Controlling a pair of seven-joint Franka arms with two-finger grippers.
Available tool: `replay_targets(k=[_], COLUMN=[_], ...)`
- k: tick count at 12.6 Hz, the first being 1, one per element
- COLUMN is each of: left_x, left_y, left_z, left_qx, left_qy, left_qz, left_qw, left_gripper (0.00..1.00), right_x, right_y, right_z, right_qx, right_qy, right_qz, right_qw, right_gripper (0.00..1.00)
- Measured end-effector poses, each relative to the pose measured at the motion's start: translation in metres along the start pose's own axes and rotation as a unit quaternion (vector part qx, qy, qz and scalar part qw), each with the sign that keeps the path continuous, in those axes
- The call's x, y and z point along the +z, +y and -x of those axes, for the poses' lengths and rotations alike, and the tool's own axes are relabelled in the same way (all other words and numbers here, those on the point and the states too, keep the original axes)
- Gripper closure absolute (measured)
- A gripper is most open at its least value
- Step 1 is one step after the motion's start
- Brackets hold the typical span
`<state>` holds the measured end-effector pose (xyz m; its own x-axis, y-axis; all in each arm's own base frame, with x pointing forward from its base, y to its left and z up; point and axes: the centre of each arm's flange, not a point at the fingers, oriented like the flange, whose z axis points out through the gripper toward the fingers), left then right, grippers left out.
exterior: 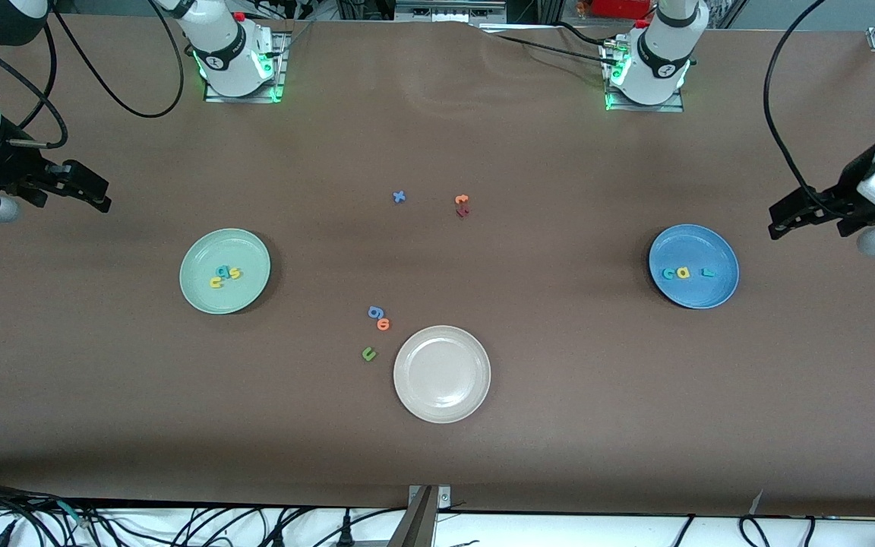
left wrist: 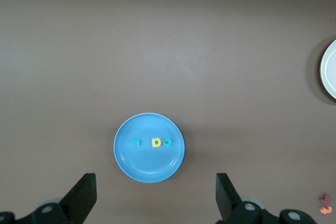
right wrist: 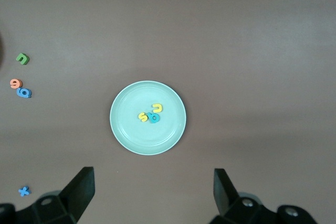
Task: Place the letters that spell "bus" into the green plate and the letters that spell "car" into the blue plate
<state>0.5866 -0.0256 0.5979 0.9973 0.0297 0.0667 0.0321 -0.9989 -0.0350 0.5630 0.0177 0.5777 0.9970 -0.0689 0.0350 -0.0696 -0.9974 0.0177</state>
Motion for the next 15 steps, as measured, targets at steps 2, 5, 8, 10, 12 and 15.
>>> replay_targets(k=[2, 5, 8, 10, 12, 15], left_x=[0.001, -0.002, -0.006, -0.008, -0.012, -0.012], left_y=[0.004, -0.003, -0.006, -0.005, -0.004, -0.003], left_z=[0.018, 0.028, 0.039, 0.041, 0.041, 0.039], left_qx=[0.016, 0.005, -0.015, -0.025, -0.027, -0.028], left_qy=[0.017, 0.012, -0.022, -0.027, -0.023, -0.025], left_qz=[-0.004, -0.007, -0.009, -0.010, -0.010, -0.006], left_qw=[1.000, 1.000, 1.000, 0.999, 0.999, 0.999], left_gripper=[0.00, 0.00, 0.00, 0.00, 0.00, 0.00], right_x=[0.000, 0.000, 0.000, 0.000, 0.000, 0.000], right_y=[0.000, 0.000, 0.000, 0.000, 0.000, 0.000], right_z=[0.000, 0.000, 0.000, 0.000, 0.000, 0.000], right_qx=[0.000, 0.000, 0.000, 0.000, 0.000, 0.000], right_qy=[0.000, 0.000, 0.000, 0.000, 0.000, 0.000], right_qz=[0.000, 0.000, 0.000, 0.000, 0.000, 0.000], right_qw=[1.000, 1.000, 1.000, 1.000, 1.000, 1.000], right_gripper=[0.00, 0.00, 0.00, 0.00, 0.00, 0.00])
